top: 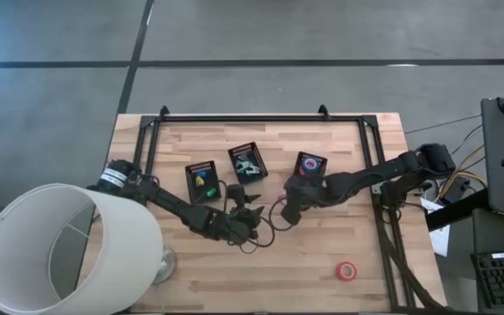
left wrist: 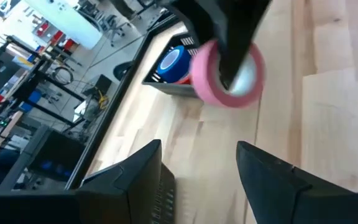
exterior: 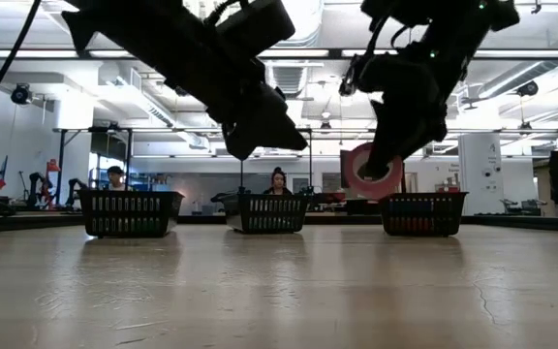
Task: Pick and place Stapler, Stapler remover, tape
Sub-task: Put the pink tape into the right black bin
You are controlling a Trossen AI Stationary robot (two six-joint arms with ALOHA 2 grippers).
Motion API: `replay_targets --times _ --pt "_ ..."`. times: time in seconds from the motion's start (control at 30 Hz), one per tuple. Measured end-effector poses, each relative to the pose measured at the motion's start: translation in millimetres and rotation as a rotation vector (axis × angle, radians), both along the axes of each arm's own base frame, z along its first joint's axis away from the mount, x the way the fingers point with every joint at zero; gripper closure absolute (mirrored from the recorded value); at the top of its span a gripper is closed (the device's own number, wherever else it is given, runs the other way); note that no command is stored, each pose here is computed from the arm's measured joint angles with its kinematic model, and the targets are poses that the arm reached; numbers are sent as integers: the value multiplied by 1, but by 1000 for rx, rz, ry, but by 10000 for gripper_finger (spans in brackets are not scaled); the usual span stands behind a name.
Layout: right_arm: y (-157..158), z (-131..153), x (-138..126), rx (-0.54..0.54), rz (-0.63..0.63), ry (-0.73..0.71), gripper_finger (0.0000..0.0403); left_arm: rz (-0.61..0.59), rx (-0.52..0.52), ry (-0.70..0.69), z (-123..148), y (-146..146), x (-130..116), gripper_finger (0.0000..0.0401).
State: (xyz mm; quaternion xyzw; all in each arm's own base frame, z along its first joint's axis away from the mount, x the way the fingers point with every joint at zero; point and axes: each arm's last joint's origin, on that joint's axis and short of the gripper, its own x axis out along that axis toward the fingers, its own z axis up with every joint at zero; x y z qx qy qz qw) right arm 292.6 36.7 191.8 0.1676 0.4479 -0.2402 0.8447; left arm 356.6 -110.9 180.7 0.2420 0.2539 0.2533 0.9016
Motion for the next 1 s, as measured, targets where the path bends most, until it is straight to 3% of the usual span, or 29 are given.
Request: replay_targets --times 0.2,0.33,0.47,0.67,1.0 --pt "-11 18 -26 -173 -214 36 296 3 2 4 -1 0 0 190" --pt "-16 19 -46 -187 -336 61 298 3 1 2 0 0 0 191" --pt "-18 6 -50 -200 -298 63 291 3 -17 -11 1 0 1 192" --pt "-29 -22 -50 -110 -189 76 292 9 -37 -39 6 -1 3 192" --pt "-42 -28 -54 -107 -217 103 255 10 -36 -38 6 -1 4 192"
